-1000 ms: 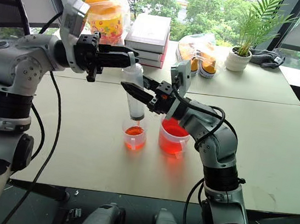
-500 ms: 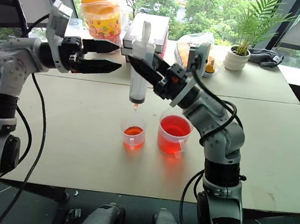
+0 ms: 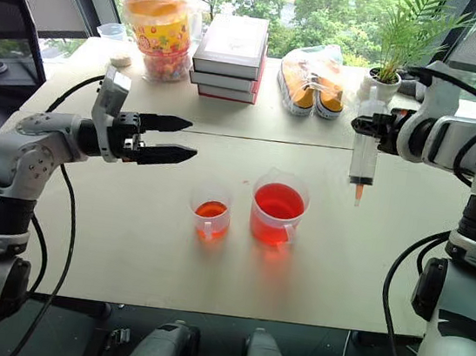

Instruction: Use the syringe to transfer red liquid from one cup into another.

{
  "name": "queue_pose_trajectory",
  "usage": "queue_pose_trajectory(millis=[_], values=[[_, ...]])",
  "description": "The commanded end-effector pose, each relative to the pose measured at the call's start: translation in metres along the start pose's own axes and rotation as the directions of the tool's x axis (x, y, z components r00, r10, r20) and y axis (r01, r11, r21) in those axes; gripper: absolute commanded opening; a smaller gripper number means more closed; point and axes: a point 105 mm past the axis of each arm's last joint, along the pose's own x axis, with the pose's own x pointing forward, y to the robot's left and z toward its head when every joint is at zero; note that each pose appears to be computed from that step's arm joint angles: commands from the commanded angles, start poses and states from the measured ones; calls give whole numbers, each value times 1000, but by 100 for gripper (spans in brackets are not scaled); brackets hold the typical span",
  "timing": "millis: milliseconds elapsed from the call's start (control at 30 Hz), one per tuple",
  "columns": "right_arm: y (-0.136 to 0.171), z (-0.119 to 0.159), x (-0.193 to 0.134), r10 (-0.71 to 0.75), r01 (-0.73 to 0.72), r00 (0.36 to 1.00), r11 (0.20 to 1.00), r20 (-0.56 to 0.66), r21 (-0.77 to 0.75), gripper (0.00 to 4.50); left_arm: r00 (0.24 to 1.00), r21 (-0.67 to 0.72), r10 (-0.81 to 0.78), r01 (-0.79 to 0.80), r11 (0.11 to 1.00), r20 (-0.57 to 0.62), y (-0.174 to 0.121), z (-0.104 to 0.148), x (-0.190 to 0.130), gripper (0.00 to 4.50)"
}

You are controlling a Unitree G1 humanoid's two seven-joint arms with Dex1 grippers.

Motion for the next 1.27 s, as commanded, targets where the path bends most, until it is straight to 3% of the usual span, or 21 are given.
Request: queue_pose_trajectory(millis=[33,233,433,633,667,867,1000,1100,1267], values=[[-11,-22,-4,-32,29,988,999,-150,-19,142,1000,32,-5,5,999,12,-6,2,0,442],[-33,-70,17,-66,70,951,998,-301,3,142,1000,39,25,-25,999,8,-8,-5,-2,442],[-43,-96,32,-82,85,942,996,-325,-4,142,999,57,34,-36,998,29,-10,0,-2,442],[-41,-91,26,-62,61,957,998,-282,-12,434,999,59,21,-23,998,43,-13,4,-1,450],[-40,-88,23,-60,54,961,998,-270,-29,447,999,58,18,-20,998,44,-13,4,-1,450],[-22,-55,-13,1,-31,992,970,-125,-239,447,1000,75,8,-9,997,20,-14,1,-2,450],[15,-26,-62,201,-187,980,878,-15,-441,447,1000,85,-4,6,996,-23,-18,-5,-6,450],[31,-30,-87,291,-251,957,795,-16,-552,447,999,87,-10,13,996,-37,-20,-7,-8,450],[38,-49,-106,344,-305,938,764,-42,-569,447,996,94,-27,34,995,-81,-26,-11,-11,450]])
